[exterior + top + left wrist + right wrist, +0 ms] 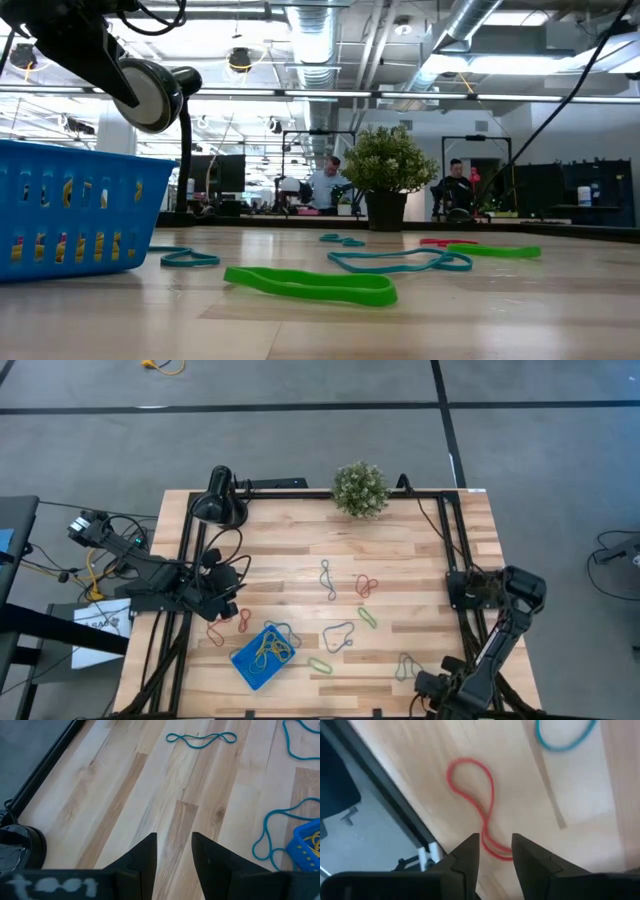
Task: Pick and place rubber bands into bin
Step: Put the red rubber band into the blue basket
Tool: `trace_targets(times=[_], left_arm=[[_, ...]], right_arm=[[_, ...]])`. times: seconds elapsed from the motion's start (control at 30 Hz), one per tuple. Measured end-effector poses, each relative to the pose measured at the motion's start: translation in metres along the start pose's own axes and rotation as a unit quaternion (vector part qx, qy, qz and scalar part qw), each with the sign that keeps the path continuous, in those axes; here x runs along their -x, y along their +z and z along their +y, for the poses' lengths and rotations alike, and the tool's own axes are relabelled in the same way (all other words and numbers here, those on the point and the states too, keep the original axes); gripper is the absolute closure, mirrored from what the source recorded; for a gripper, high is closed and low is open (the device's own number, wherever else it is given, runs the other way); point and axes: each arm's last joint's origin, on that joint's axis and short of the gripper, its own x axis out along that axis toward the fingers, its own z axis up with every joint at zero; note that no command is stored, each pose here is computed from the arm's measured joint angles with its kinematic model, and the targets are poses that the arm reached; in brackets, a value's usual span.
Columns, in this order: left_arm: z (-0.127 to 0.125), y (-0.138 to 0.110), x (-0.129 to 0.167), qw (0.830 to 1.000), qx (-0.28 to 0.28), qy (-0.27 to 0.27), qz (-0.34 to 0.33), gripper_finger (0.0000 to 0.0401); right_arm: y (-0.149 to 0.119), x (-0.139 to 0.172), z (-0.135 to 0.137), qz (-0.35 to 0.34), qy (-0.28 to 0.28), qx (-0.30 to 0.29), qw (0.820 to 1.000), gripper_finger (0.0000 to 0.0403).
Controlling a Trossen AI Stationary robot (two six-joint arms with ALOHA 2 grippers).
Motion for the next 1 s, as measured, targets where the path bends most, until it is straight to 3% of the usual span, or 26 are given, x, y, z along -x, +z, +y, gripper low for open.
trace_targets(times=[0.27, 1.0], left_arm=[[0.0, 0.0, 0.0, 1.0, 0.0, 0.0, 0.0, 0.0289], [0.0, 0.0, 0.0, 1.0, 0.0, 0.0, 0.0, 0.0289]], right_arm=[[0.003, -0.023, 0.006, 0.009, 0.027, 0.008, 1.0, 0.0294], [0.0, -0.026, 0.003, 0.012, 0.004, 0.031, 0.999, 0.0295]])
